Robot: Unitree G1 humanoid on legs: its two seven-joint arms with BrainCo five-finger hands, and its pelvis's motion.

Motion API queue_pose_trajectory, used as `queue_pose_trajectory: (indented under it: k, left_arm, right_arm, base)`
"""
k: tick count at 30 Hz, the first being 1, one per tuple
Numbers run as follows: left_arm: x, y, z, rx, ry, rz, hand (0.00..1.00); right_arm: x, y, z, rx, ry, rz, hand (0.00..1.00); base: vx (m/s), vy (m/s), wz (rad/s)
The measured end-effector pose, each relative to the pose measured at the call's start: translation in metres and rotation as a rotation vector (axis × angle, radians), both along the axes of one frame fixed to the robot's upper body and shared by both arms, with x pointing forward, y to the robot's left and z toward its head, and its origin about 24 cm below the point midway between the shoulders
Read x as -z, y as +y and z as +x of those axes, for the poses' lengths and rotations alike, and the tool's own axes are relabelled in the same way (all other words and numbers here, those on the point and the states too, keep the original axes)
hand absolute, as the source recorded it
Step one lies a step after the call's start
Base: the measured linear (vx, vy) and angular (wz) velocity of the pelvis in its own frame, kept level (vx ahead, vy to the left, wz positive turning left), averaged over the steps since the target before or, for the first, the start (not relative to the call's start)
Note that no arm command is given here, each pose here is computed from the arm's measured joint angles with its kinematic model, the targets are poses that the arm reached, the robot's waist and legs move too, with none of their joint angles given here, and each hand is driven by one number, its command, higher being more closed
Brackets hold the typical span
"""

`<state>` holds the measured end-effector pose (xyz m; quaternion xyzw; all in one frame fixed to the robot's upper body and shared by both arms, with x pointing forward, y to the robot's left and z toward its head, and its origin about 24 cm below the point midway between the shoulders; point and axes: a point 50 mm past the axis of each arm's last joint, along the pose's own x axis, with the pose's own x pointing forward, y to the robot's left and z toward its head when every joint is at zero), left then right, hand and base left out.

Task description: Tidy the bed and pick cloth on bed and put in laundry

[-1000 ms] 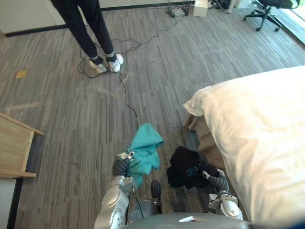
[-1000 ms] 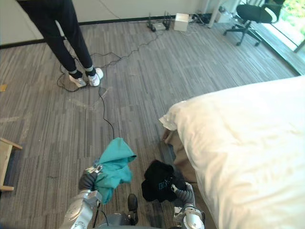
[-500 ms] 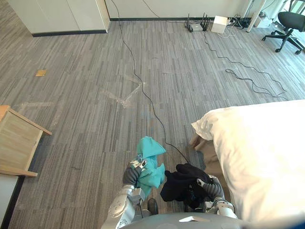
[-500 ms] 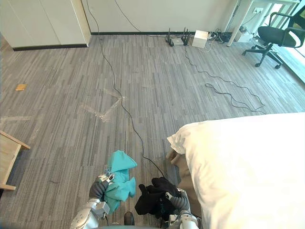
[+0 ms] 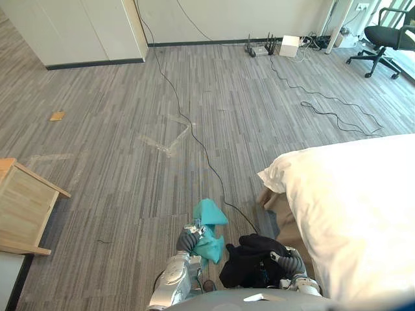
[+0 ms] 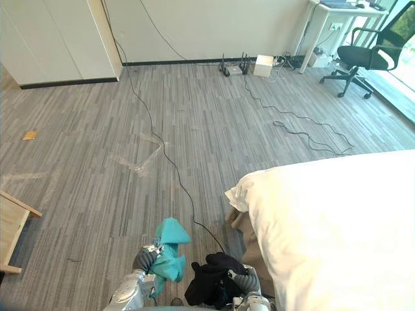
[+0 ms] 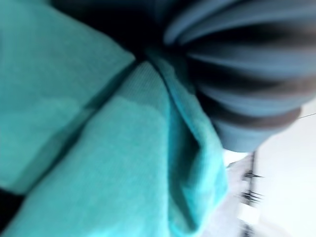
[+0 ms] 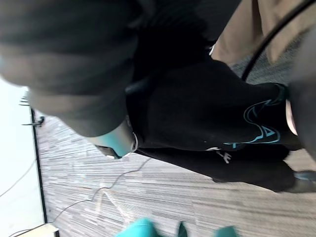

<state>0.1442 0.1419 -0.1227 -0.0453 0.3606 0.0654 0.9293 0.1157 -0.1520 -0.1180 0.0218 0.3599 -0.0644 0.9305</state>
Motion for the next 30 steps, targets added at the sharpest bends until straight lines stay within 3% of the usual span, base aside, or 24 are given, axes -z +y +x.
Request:
queue_pose_trajectory:
  k: [16,26,30]
  left_arm:
    - [-0.004,0.031,0.006,-0.18,-0.029,0.068,1.0]
    - [-0.028,0.027,0.002,-0.291,-0.155,-0.019,1.0]
    - [-0.047,0.027,0.021,-0.265,-0.256,-0.032,1.0]
  right_arm:
    - [-0.032,-0.002,0.048,-0.056,-0.207,-0.023,1.0]
    - [-0.022,0.0,0.026,-0.025,-0.141,-0.02,1.0]
    - [-0.033,-0.003,0.03,-0.011,-0.197,-0.024,1.0]
  base:
    - [0.02,-0.013,0.15]
    - [0.33,0.129,0.28]
    - [0.45,-0.056,1.02]
